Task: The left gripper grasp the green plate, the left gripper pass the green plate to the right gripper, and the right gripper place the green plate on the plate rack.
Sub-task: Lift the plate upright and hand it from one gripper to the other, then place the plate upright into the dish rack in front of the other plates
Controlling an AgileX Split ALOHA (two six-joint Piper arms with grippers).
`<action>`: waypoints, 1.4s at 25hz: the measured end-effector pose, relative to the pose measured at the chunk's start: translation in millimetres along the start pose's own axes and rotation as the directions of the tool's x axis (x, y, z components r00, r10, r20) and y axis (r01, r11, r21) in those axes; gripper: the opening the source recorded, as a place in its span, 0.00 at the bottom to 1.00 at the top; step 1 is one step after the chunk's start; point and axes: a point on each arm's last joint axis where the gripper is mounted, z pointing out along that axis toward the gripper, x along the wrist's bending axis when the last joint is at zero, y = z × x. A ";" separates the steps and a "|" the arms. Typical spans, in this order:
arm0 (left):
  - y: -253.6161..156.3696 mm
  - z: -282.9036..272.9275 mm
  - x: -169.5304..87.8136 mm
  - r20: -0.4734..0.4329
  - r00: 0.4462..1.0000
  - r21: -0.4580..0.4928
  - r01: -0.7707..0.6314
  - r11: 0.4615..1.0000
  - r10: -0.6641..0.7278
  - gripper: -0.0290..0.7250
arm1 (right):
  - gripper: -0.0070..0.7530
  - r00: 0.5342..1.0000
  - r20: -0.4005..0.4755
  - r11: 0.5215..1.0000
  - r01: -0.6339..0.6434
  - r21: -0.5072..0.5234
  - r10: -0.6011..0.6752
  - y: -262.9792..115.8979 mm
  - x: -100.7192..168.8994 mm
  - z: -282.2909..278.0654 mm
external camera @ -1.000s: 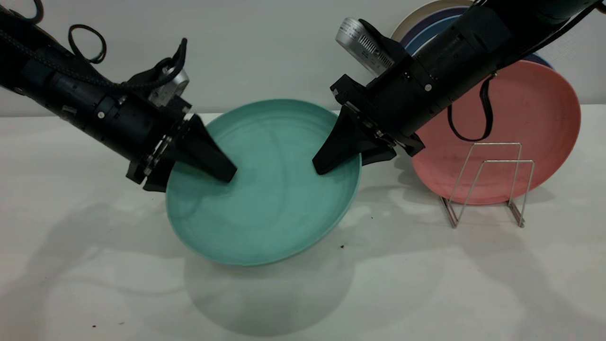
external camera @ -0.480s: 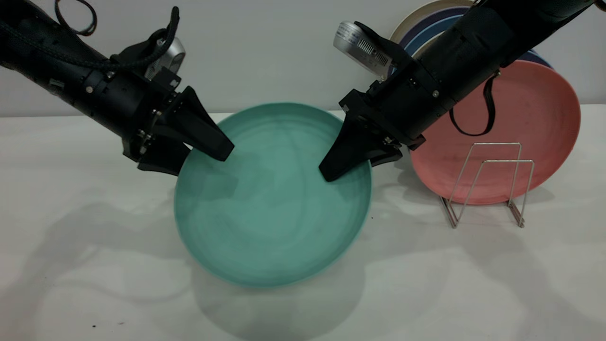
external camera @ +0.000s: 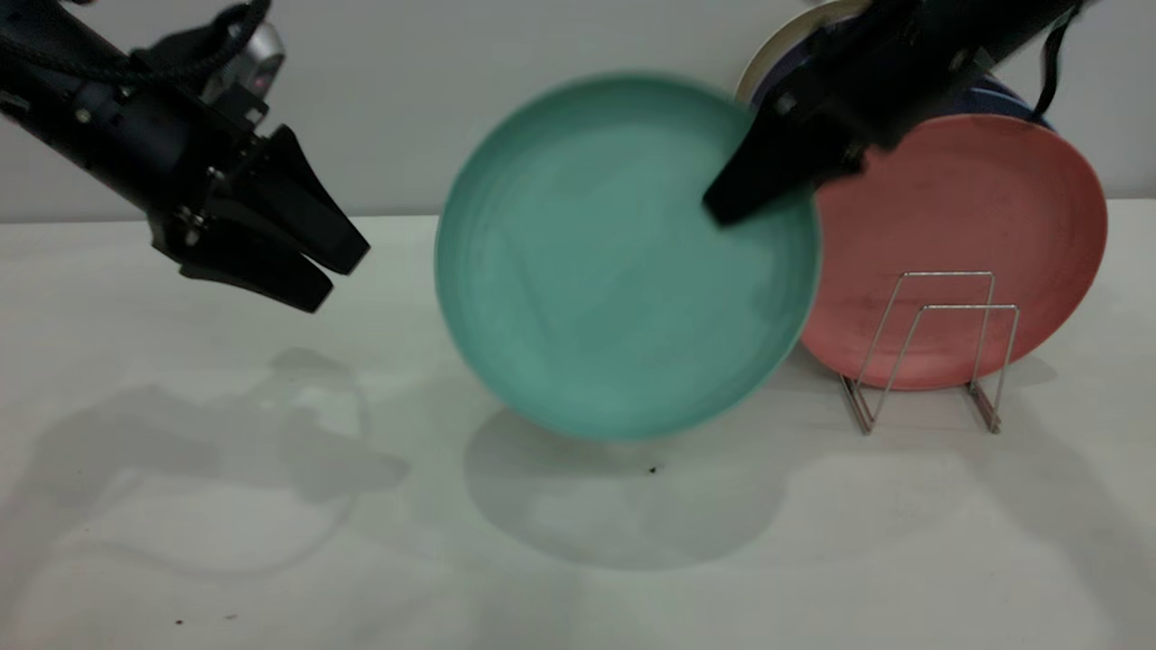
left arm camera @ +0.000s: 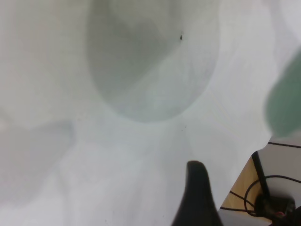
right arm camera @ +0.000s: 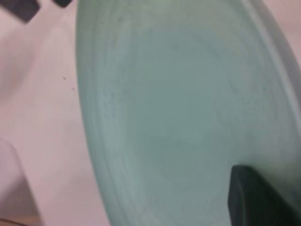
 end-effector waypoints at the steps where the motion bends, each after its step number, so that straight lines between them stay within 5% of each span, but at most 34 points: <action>1: 0.0 -2.4 -0.7 -0.001 1.000 -0.005 -0.001 1.000 0.001 0.82 | 0.13 0.994 0.007 0.994 0.106 0.002 -0.106 5.9 7.2 -11.7; 3: -0.7 -5.6 0.1 0.000 1.000 -0.009 0.002 1.000 -0.002 0.82 | 0.13 0.945 0.013 0.945 0.327 0.020 -0.327 17.0 25.5 -38.1; 7: -0.9 -5.5 -0.2 0.003 1.000 -0.005 0.002 1.000 -0.002 0.82 | 0.13 0.743 0.086 0.745 0.647 0.165 -0.664 28.0 50.0 -85.6; 9: -1.0 -5.8 -0.7 0.004 1.000 -0.004 0.001 1.000 -0.001 0.82 | 0.13 0.665 0.180 0.686 0.677 0.266 -0.725 31.1 47.2 -100.1; 13: -1.0 -5.8 -0.7 0.004 1.000 -0.004 0.002 1.000 -0.002 0.82 | 0.13 0.583 0.342 0.676 0.648 0.351 -0.737 31.9 34.3 -107.1; 19: -1.2 -5.8 -1.1 0.008 1.000 -0.002 0.021 1.000 -0.021 0.82 | 0.13 0.639 0.339 0.722 0.586 0.367 -0.691 16.3 29.0 -102.2; 35: -1.2 -5.8 -1.1 0.008 1.000 -0.002 0.025 1.000 -0.025 0.82 | 0.13 0.655 0.443 0.790 0.477 0.385 -0.612 -1.3 -2.5 -135.5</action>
